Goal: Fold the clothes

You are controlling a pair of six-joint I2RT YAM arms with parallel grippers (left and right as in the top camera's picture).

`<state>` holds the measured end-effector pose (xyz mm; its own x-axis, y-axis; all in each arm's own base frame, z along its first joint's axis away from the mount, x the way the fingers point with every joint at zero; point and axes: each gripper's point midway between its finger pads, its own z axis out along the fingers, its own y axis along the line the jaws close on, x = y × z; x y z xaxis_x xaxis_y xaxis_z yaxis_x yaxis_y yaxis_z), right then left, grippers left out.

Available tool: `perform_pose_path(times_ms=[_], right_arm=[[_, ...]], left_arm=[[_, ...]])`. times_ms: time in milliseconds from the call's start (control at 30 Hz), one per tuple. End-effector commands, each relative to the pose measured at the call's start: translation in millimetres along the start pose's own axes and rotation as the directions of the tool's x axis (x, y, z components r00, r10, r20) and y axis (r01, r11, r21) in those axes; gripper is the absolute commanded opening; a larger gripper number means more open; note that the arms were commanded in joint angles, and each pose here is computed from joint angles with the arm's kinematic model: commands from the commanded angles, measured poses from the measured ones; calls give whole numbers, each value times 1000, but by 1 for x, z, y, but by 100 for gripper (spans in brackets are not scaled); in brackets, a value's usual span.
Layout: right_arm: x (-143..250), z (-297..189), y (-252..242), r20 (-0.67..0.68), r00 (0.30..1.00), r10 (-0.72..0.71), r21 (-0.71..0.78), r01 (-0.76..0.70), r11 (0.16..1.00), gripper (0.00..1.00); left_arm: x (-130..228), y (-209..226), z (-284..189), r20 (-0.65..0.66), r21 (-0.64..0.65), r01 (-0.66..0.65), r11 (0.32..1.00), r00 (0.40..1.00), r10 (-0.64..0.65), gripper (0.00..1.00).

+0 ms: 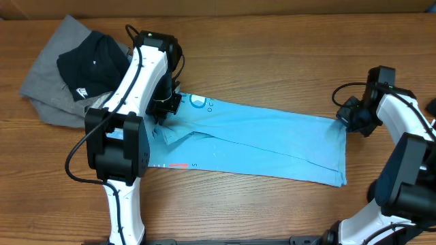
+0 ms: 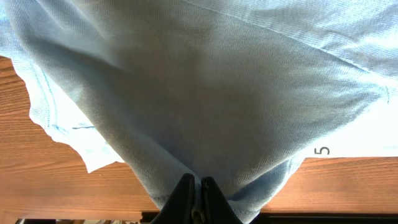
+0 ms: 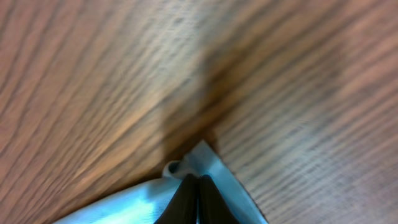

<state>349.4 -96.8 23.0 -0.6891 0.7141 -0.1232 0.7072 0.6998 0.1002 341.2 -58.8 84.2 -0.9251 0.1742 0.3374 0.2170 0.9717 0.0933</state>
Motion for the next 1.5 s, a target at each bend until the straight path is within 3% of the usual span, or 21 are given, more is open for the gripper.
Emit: perform_pose_path(times_ms=[0, 267, 567, 667, 700, 800, 900, 1067, 1167, 1333, 1467], right_arm=[[-3, 4, -22, 1, 991, 137, 55, -137, 989, 4], [-6, 3, -37, -7, 983, 184, 69, -183, 981, 4], [-27, 2, -53, 44, 971, 235, 45, -237, 971, 13], [-30, 2, -54, 32, 966, 255, 8, -255, 967, 7], [-31, 1, -42, 11, 981, 194, -68, -192, 979, 10], [-35, -7, 0, 27, 999, -34, -293, 41, 955, 34], [-34, -5, 4, 45, 996, -76, -275, 86, 958, 45], [-23, 2, 5, 35, 992, -120, -200, 124, 972, 46], [-14, 13, -4, 26, 991, -135, -117, 137, 984, 44], [-2, 31, -15, 2, 993, -117, -65, 117, 991, 38], [0, 34, -16, -7, 993, -114, -63, 114, 992, 25]], left_arm=[[1, 2, -4, 11, 7, 24, 1000, 1000, -24, 7], [0, 2, -4, 17, 2, 24, 1000, 1000, -24, 7], [0, 6, -4, 18, -20, 25, 999, 1000, -25, 7], [0, 6, -4, 18, -20, 25, 999, 1000, -25, 7], [-1, 6, -4, 19, -20, 25, 999, 1000, -25, 7], [-2, 6, -4, 24, -19, 26, 999, 999, -25, 9], [-7, 6, -4, 44, -17, 28, 999, 999, -27, 24], [-25, 5, -6, 119, -8, 36, 999, 992, -34, 38], [-44, 2, -7, 191, 10, 40, 999, 981, -41, 40], [-69, -3, 10, 269, 29, 42, 999, 962, -49, 33], [-73, -2, 39, 266, 18, 47, 999, 963, -50, 23]])
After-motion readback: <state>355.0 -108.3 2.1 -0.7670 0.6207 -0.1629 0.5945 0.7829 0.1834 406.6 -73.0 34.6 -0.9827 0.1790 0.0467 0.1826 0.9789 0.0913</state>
